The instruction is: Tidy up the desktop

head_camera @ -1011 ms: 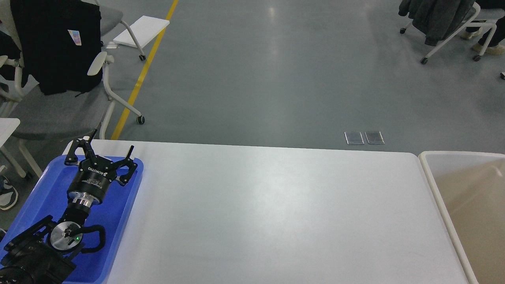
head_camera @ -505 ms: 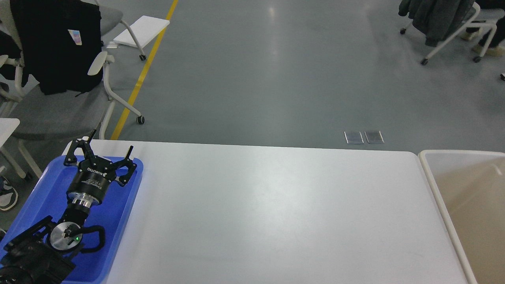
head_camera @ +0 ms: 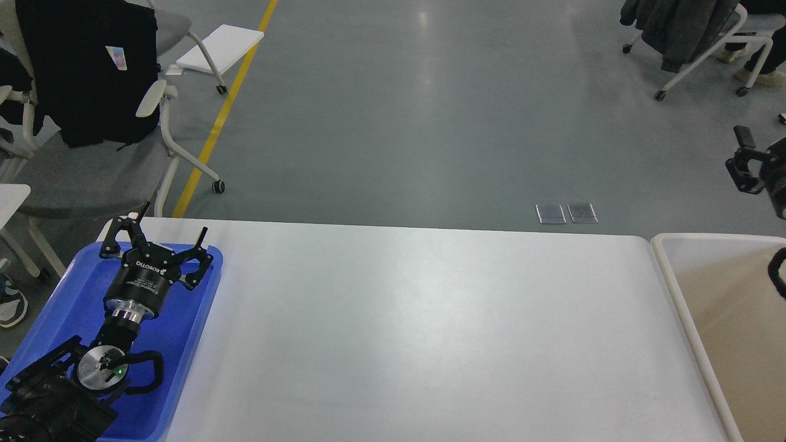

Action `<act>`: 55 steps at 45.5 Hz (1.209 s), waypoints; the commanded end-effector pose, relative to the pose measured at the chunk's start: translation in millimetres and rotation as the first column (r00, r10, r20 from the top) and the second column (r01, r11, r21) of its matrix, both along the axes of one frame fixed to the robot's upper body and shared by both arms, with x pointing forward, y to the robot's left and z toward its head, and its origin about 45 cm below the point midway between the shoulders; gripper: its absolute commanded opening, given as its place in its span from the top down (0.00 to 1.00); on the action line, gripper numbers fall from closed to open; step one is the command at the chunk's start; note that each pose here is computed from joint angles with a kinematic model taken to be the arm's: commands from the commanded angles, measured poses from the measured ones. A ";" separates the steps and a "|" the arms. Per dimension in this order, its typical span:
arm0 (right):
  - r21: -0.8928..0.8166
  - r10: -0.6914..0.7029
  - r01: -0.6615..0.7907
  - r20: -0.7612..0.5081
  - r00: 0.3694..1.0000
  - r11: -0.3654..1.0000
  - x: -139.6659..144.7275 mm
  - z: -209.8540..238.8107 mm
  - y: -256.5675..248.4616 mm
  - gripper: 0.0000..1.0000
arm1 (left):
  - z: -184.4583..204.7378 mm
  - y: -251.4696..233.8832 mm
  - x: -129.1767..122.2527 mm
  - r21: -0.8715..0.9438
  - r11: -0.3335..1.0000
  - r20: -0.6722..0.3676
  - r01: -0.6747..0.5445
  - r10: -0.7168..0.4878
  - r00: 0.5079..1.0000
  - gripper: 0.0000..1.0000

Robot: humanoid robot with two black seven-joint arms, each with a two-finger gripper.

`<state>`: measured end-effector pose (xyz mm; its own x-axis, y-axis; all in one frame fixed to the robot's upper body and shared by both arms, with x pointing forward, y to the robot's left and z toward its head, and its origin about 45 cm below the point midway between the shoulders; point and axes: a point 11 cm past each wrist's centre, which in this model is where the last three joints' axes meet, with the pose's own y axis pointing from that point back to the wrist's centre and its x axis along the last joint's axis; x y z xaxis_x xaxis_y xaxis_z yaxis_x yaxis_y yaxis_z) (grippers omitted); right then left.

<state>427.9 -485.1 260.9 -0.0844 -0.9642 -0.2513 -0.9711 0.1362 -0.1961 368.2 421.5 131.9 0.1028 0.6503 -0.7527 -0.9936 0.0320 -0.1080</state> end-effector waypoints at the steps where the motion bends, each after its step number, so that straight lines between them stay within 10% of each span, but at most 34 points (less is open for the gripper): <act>1: 0.189 0.071 -0.061 -0.048 0.996 0.980 -15.0 -76.4 57.0 0.00 | 0.0 -0.1 0.0 0.000 1.000 0.000 0.000 0.000 1.000 0.01; 14: 0.308 0.127 -0.077 -0.145 0.981 0.948 -48.2 -147.0 104.6 0.00 | 0.2 -0.5 0.2 -0.001 1.000 0.001 0.001 -0.001 1.000 0.01; 55: 0.157 0.120 -0.104 -0.098 0.988 0.982 -59.5 -127.7 62.0 0.00 | 0.0 -0.1 0.0 0.000 1.000 0.000 0.000 0.000 1.000 0.01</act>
